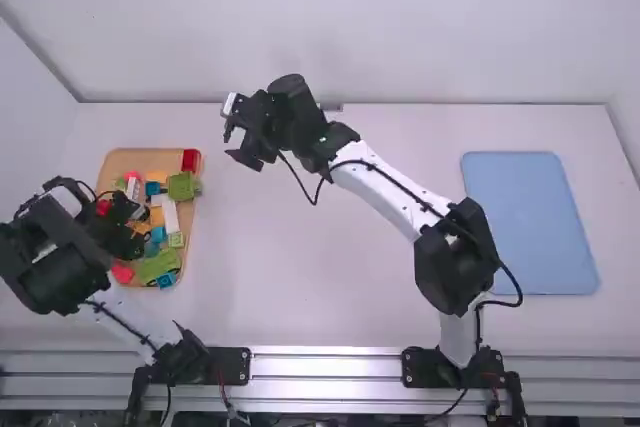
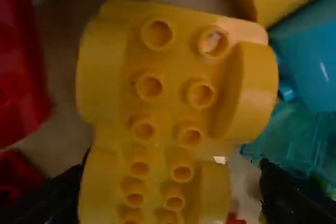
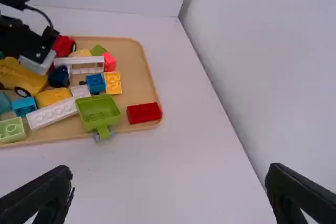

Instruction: Assemble lego blocks to make yellow taxi

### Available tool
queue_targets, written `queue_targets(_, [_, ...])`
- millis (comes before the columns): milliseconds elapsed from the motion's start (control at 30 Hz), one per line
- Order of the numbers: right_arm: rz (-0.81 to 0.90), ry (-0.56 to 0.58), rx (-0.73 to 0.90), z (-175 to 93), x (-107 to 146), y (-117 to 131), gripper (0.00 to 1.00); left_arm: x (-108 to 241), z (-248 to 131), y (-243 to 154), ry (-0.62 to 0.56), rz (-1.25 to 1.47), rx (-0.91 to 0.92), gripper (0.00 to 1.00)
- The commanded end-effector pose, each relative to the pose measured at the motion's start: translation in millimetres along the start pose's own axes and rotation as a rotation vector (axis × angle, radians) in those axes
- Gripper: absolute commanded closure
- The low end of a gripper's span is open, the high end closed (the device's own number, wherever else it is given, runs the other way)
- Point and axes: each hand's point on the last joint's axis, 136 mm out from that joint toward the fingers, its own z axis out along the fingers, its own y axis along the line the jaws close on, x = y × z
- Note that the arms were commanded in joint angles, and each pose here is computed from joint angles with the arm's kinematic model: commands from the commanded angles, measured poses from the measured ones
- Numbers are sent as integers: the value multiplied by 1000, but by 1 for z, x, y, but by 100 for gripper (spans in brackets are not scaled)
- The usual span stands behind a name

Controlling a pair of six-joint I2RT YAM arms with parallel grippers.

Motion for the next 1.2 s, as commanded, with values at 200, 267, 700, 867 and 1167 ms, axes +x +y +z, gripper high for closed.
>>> queue_targets(200, [3,-2,4,1,1,-1,2,2,8,0,1,26,-14,13])
queue_targets(267, [3,-1,4,1,1,-1,2,0,12,-1,-2,32,-21,12])
queue_targets(700, [4,2,10,1,3,-3,2,-5,-1,21,11,-124,-101,70])
queue_targets(867, [11,20,67,-5,9,-22,2,-21,-27,20,-47,-210,-30,77])
queue_targets(1167, [54,83,94,-49,7,-34,2,-65,-86,-14,-160,-175,-29,98])
